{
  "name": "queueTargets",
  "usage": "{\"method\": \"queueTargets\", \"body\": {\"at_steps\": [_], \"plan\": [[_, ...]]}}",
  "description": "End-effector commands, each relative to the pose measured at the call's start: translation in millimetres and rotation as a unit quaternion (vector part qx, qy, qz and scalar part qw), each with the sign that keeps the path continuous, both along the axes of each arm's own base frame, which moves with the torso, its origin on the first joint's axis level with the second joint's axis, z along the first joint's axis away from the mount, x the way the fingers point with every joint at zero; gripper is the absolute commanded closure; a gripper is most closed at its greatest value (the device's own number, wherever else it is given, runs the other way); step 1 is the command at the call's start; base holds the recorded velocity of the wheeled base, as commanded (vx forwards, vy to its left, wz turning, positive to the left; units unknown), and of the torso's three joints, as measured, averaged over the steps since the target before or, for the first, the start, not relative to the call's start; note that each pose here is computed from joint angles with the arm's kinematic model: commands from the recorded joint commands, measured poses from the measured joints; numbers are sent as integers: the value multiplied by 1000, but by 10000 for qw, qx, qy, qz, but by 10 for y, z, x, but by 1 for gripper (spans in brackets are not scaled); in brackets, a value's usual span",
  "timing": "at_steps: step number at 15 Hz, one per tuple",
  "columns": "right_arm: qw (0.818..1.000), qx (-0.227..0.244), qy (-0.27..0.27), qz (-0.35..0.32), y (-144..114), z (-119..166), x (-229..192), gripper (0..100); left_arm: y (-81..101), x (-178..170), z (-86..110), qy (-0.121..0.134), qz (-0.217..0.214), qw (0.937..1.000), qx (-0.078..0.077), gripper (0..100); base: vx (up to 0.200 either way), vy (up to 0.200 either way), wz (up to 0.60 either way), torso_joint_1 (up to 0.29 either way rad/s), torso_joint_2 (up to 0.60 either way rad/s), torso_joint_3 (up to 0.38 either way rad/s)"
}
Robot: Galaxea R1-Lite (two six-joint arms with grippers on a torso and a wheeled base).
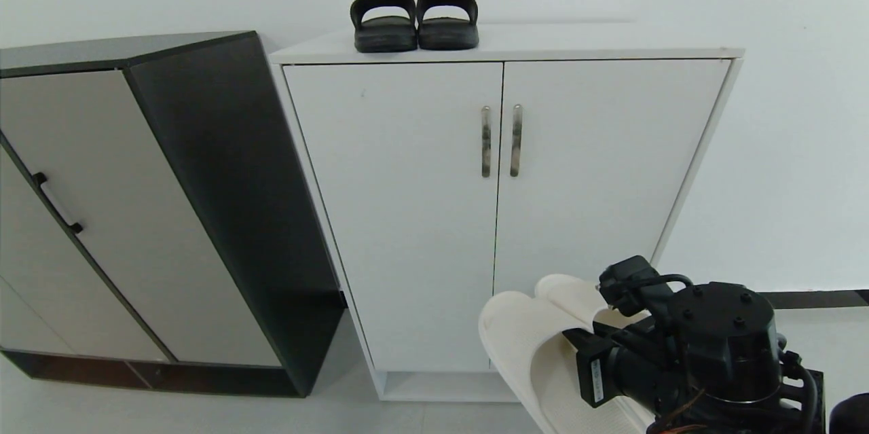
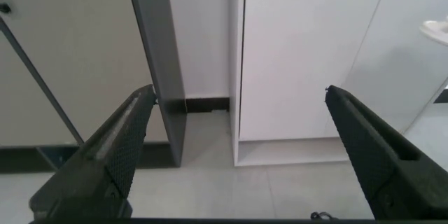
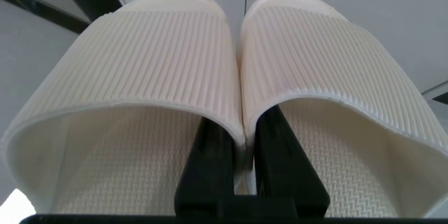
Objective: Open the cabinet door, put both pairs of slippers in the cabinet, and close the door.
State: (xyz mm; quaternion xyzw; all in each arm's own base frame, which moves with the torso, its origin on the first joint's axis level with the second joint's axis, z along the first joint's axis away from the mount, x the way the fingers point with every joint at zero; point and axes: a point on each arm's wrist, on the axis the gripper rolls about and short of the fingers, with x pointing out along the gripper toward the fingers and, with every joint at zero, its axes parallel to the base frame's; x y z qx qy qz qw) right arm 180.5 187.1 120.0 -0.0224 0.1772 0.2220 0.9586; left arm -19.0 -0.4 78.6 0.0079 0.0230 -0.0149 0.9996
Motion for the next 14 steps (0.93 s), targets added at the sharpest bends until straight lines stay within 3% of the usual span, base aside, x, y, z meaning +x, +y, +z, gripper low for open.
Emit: {"method": "queueTargets", "body": {"at_steps": [1, 3, 7, 10, 12, 14], "plan": [[10000, -27, 24, 7, 1, -17, -5, 100, -2, 72, 315, 49, -48, 9999, -98, 0, 0, 0, 0, -17, 359, 339], [10000, -38, 34, 30, 12, -25, -11, 100, -13, 207, 586, 220, -299, 9993, -111, 0, 0, 0, 0, 0, 159, 144], [10000, -49, 45, 38, 19, -35, -10, 100, -62, 778, 832, 531, -1121, 9920, -228, 0, 0, 0, 0, -1, 18, 12], [10000, -52, 60, 34, 19, -44, -5, 100, -209, 1334, 1007, 558, -1909, 9796, -278, 0, 0, 0, 0, 0, 0, 0], [9999, -87, 91, 34, 32, -71, 6, 100, -381, 1561, 1132, 498, -2383, 9690, -424, 0, 0, 0, 0, 0, 0, 0], [9998, -135, 122, 30, 37, -98, 12, 100, -561, 1735, 1234, 473, -2774, 9586, -441, 0, 0, 0, 0, 0, 0, 0]]}}
